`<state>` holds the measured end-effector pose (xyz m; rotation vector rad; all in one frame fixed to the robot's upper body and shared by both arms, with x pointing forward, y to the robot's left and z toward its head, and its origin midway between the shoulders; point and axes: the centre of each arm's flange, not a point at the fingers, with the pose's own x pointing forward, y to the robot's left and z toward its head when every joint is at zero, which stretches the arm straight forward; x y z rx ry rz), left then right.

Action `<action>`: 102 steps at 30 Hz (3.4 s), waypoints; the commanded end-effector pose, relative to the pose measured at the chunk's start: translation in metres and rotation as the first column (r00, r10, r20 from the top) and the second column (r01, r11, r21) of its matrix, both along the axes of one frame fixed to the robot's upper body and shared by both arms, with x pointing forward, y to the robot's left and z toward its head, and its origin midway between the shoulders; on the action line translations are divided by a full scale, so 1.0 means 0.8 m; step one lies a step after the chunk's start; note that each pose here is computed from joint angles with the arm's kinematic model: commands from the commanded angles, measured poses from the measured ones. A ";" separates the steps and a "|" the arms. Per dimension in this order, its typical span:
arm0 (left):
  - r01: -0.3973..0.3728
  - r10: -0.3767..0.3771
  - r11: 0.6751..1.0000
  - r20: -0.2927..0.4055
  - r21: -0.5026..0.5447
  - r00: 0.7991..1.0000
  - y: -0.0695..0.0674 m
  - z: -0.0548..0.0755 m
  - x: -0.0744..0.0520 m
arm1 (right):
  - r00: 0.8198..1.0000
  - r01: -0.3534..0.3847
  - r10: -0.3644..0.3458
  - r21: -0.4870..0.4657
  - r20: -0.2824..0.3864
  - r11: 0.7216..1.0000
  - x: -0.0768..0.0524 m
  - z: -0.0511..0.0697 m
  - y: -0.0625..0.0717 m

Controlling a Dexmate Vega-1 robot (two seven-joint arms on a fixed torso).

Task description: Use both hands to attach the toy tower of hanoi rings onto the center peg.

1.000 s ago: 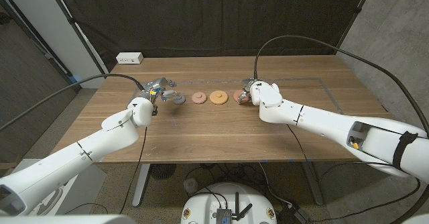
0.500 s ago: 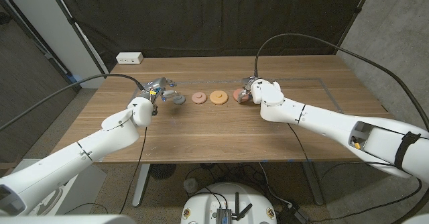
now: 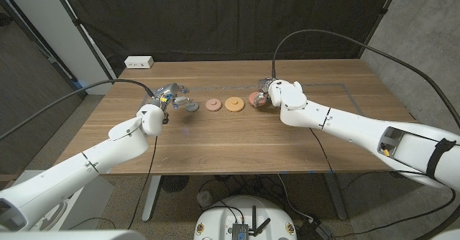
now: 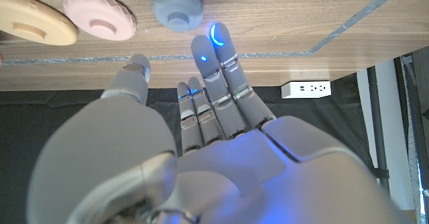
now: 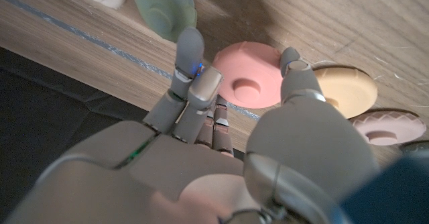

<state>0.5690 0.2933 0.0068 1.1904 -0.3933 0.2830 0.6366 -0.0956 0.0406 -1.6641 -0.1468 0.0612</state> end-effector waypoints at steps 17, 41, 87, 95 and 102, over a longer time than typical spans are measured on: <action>-0.002 0.002 1.000 0.000 -0.004 1.000 0.003 -0.005 -0.005 | 0.999 -0.033 0.033 -0.006 -0.008 0.999 -0.028 0.024 0.008; -0.017 0.017 1.000 0.001 -0.007 1.000 0.014 -0.012 -0.014 | 0.995 -0.098 0.098 -0.022 -0.005 0.995 -0.040 0.026 0.032; -0.020 0.020 1.000 0.052 -0.006 0.998 0.030 -0.019 -0.017 | 0.990 -0.143 0.142 -0.049 -0.029 0.989 -0.024 0.025 0.088; -0.020 0.020 1.000 0.050 -0.010 0.999 0.029 -0.020 -0.016 | 0.989 -0.147 0.146 -0.066 -0.027 0.987 -0.022 0.026 0.097; -0.019 0.019 1.000 0.050 -0.010 0.999 0.028 -0.019 -0.015 | 0.988 -0.152 0.151 -0.078 -0.027 0.985 -0.020 0.026 0.106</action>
